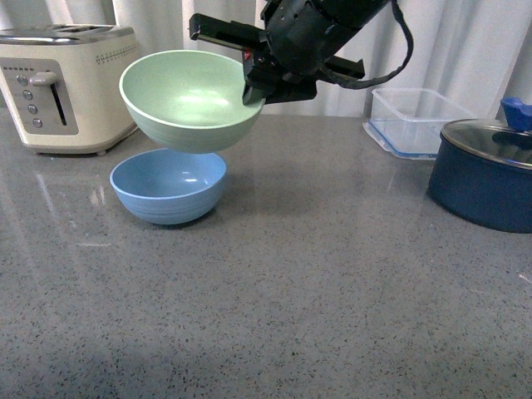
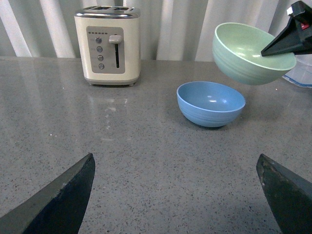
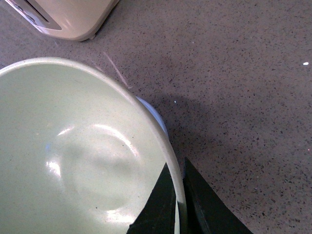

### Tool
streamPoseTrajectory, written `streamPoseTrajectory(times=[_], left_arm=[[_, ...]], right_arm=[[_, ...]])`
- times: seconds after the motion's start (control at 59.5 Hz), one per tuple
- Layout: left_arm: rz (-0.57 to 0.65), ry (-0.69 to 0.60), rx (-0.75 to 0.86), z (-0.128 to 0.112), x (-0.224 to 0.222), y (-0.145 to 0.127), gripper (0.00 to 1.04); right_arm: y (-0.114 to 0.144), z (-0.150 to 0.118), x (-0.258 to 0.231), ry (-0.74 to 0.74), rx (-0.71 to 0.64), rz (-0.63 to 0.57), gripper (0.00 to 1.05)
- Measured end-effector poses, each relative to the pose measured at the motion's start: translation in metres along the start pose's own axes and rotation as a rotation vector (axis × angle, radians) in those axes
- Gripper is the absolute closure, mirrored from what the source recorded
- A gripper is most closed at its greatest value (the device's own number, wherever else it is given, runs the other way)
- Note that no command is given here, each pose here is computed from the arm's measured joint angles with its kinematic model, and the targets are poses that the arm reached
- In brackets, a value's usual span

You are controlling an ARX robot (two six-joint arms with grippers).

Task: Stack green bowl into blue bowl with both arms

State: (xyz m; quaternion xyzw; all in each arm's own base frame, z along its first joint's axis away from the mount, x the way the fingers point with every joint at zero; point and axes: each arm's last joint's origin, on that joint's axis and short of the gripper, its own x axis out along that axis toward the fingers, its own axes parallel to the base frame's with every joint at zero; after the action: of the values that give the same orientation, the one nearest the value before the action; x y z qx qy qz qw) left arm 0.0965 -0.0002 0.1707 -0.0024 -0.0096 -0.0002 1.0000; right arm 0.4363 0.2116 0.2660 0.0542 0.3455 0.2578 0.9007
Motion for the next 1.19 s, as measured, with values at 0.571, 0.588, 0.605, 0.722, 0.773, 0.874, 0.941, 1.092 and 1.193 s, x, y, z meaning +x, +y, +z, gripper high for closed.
streamPoseTrajectory(times=[0.571, 0.588, 0.605, 0.722, 0.773, 0.874, 0.941, 1.092, 1.193], left_arm=[[0.000, 0.000, 0.000, 0.000, 0.000, 0.000, 0.07], [0.000, 0.000, 0.000, 0.000, 0.000, 0.000, 0.07], [0.000, 0.000, 0.000, 0.000, 0.000, 0.000, 0.07], [0.000, 0.000, 0.000, 0.000, 0.000, 0.000, 0.07], [0.000, 0.000, 0.000, 0.000, 0.000, 0.000, 0.07], [0.000, 0.000, 0.000, 0.000, 0.000, 0.000, 0.07], [0.000, 0.001, 0.000, 0.000, 0.000, 0.000, 0.07], [0.000, 0.000, 0.000, 0.000, 0.000, 0.000, 0.07], [0.000, 0.000, 0.000, 0.000, 0.000, 0.000, 0.07]], right_arm=[[0.006, -0.001, 0.046, 0.070, -0.020, 0.049, 1.04], [0.007, -0.001, 0.047, 0.070, -0.023, 0.052, 1.04], [0.007, -0.001, 0.047, 0.072, -0.023, 0.053, 1.04], [0.010, -0.003, 0.052, 0.082, -0.033, 0.067, 1.04], [0.010, -0.004, 0.054, 0.086, -0.034, 0.069, 1.04], [0.010, -0.005, 0.059, 0.093, -0.039, 0.065, 1.04], [0.010, -0.004, 0.061, 0.101, -0.036, 0.062, 1.03], [0.004, -0.003, 0.062, 0.110, -0.027, 0.052, 0.82], [-0.003, -0.002, 0.061, 0.105, -0.016, 0.042, 0.65]])
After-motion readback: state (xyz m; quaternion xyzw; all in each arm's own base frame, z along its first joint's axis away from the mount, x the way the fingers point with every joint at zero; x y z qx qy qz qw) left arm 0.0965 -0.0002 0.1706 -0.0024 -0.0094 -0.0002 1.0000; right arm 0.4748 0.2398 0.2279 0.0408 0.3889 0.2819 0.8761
